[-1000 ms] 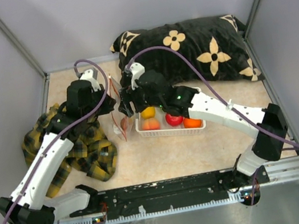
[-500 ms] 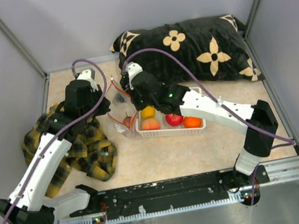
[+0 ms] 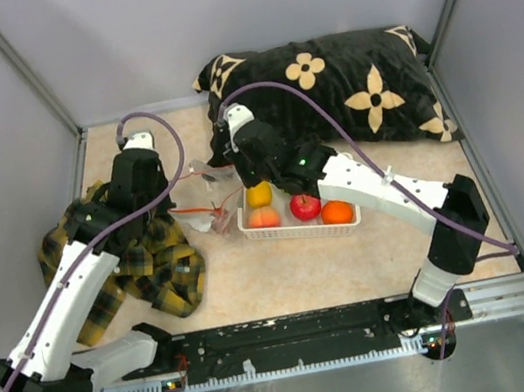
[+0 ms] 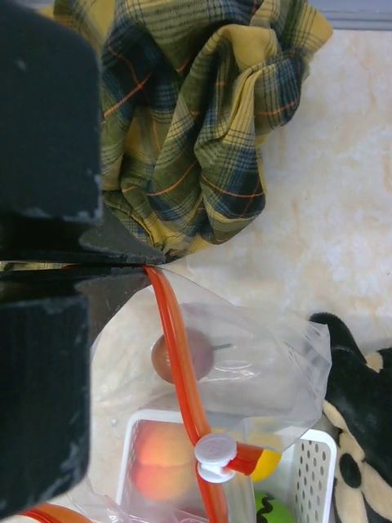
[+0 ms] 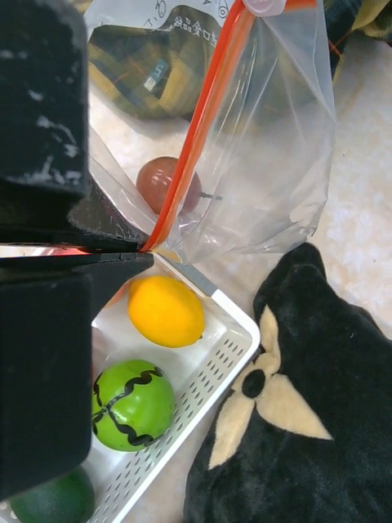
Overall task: Place the food in the zip-top bag and seal the zipper
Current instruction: Open the zipper of the food storage bag at the center of the board, then pick up the fake fruit from the bin.
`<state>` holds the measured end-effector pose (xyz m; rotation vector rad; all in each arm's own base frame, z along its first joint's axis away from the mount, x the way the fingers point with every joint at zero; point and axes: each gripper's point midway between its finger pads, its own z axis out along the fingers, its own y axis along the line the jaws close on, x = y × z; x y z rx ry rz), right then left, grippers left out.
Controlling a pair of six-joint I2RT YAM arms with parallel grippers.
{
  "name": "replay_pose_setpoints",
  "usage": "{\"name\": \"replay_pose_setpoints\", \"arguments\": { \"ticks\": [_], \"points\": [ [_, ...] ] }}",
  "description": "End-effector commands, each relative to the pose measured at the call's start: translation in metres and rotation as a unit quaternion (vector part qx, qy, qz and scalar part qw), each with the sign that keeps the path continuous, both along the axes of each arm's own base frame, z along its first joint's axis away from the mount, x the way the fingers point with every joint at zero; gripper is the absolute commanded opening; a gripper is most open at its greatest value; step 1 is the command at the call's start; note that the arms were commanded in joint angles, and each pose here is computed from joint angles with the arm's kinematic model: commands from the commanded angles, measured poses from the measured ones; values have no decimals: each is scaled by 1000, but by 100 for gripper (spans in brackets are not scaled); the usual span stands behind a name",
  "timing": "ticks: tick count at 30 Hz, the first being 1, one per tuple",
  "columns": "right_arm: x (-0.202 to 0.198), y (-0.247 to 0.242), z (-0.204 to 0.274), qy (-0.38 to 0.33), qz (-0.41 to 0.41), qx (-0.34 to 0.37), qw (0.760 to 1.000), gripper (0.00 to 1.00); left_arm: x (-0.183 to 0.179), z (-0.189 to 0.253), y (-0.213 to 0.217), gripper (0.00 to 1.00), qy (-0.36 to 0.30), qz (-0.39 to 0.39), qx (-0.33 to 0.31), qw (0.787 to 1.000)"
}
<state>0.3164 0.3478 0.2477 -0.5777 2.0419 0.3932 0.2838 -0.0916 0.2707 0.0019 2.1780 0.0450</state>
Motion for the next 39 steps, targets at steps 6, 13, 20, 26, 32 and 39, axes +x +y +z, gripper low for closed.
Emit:
{"name": "replay_pose_setpoints", "arguments": {
  "ticks": [6,13,20,26,32,39],
  "points": [
    [-7,13,36,-11,56,75,996,0,6,-5,-23,0,32,-64,3,997],
    [5,7,15,4,31,59,998,9,17,-16,-60,0,47,-128,-33,990],
    [9,-8,16,-14,7,53,998,19,20,-25,-69,0,58,-140,-43,988],
    [-9,-1,27,-15,59,85,994,32,26,-25,-78,0,54,-147,-61,986],
    [-29,-5,50,-33,102,112,988,67,25,-25,-82,0,53,-150,-73,985],
    [-37,-35,40,-29,70,93,993,69,25,-27,-83,0,55,-150,-74,984]
  ]
}}
